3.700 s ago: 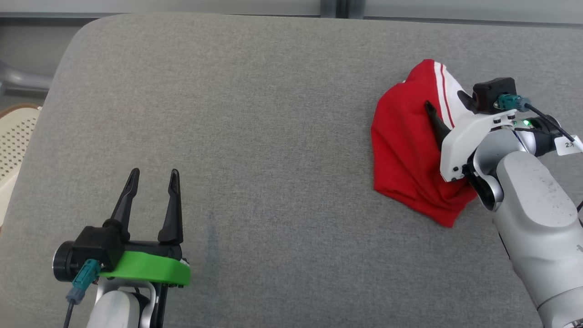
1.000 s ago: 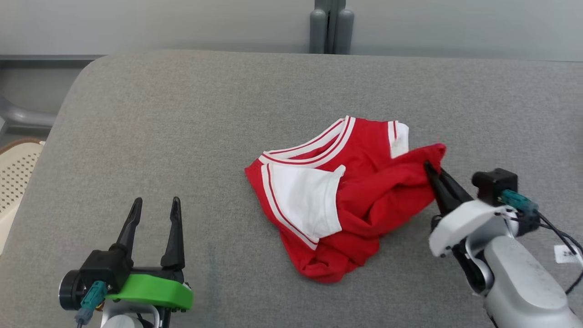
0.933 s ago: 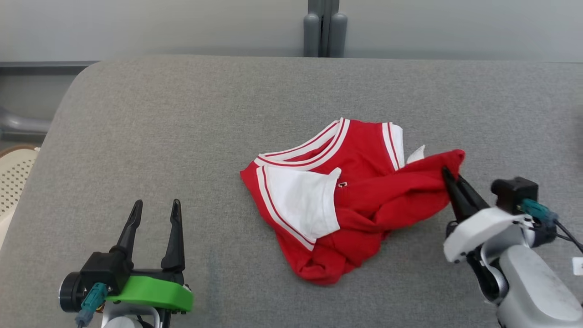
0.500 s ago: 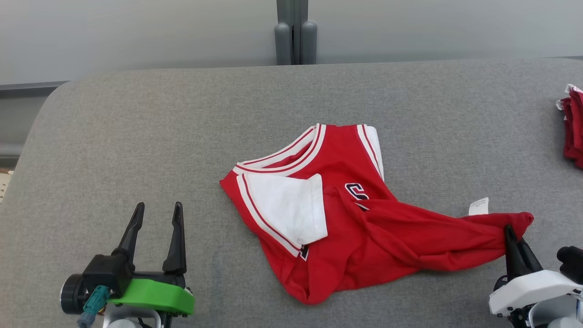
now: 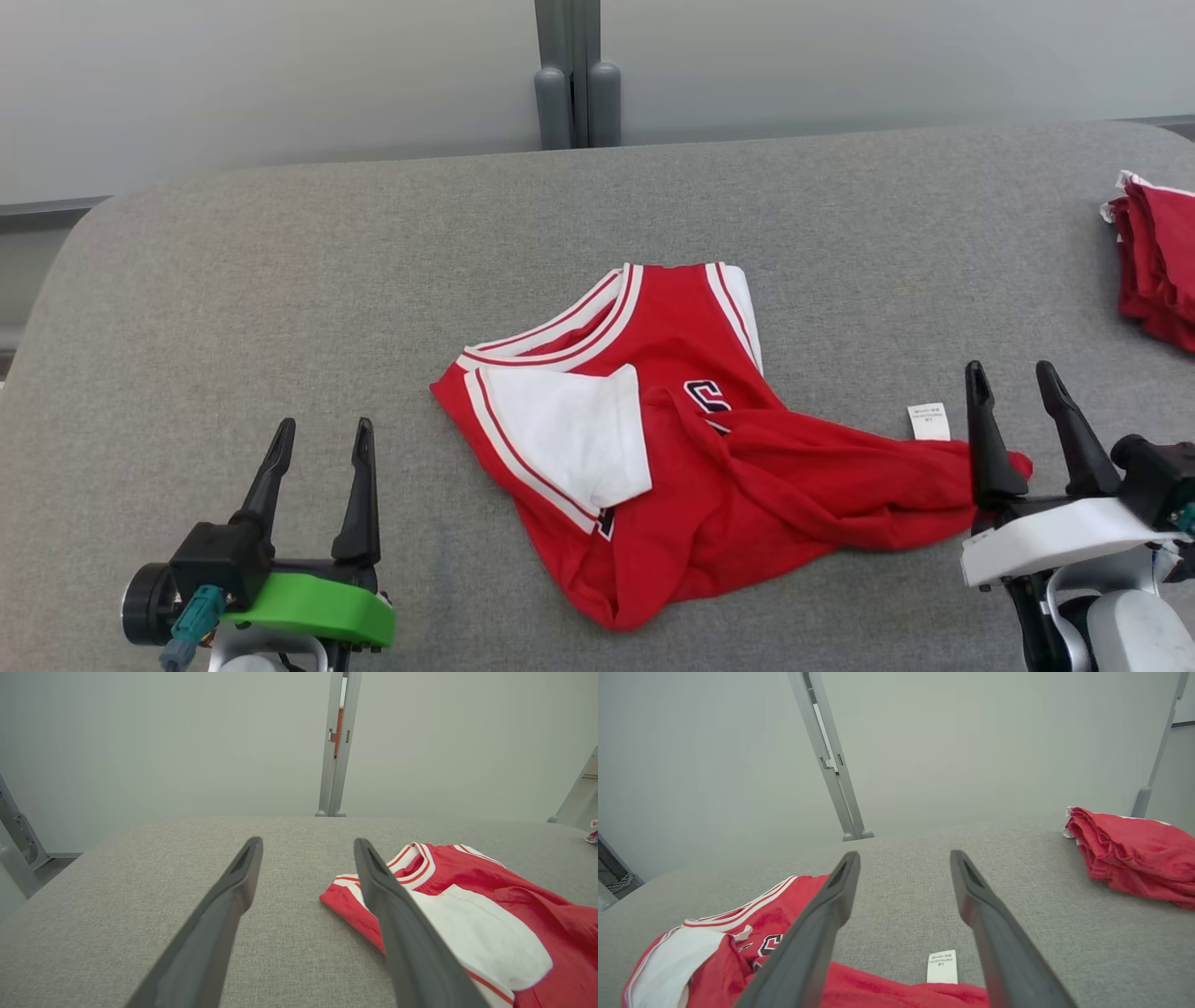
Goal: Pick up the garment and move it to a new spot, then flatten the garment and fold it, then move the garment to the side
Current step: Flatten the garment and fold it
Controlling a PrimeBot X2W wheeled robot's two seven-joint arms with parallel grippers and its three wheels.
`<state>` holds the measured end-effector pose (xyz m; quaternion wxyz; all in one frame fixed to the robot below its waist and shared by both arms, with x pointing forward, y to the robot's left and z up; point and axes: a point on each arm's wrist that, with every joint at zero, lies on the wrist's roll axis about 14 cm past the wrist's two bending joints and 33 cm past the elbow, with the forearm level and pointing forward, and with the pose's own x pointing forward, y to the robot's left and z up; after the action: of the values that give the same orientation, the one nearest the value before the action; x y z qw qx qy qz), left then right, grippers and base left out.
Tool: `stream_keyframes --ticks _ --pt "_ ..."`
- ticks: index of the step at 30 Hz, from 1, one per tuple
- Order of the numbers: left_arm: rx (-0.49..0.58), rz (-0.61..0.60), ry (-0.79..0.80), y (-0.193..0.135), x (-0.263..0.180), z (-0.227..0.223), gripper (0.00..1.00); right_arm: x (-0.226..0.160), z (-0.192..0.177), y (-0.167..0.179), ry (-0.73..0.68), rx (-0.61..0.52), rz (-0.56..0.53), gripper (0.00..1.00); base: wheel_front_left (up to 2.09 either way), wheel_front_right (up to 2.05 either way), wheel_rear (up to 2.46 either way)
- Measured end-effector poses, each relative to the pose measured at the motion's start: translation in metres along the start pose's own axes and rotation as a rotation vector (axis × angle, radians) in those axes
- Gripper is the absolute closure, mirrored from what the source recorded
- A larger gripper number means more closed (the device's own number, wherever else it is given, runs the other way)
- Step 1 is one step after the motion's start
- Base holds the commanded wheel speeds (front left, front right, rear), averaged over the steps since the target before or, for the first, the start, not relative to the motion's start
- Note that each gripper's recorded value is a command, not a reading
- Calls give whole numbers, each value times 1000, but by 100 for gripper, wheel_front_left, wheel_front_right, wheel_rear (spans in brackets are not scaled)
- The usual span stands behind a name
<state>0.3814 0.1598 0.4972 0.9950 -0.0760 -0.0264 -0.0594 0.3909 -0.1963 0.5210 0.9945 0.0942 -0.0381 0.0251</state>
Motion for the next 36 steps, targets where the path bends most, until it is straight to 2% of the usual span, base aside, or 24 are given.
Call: stream_keyframes --ticks 9,18,25,33,36 --pt "68 -127 -9 -24 42 8 0 1 2 27 -13 -7 66 0 0 0 0" --pt "183 -272 41 -48 113 8 0 7 -10 16 19 -17 34 0 0 0 0" --pt "267 -366 227 -55 139 -47 0 7 -25 -9 52 -32 -38 0 0 0 0" --pt "290 -431 534 -51 118 -133 0 0 -37 -34 89 -50 -111 0 0 0 0" --pt "287 -449 587 -52 112 -146 0 -1 -35 -39 83 -57 -124 0 0 0 0"
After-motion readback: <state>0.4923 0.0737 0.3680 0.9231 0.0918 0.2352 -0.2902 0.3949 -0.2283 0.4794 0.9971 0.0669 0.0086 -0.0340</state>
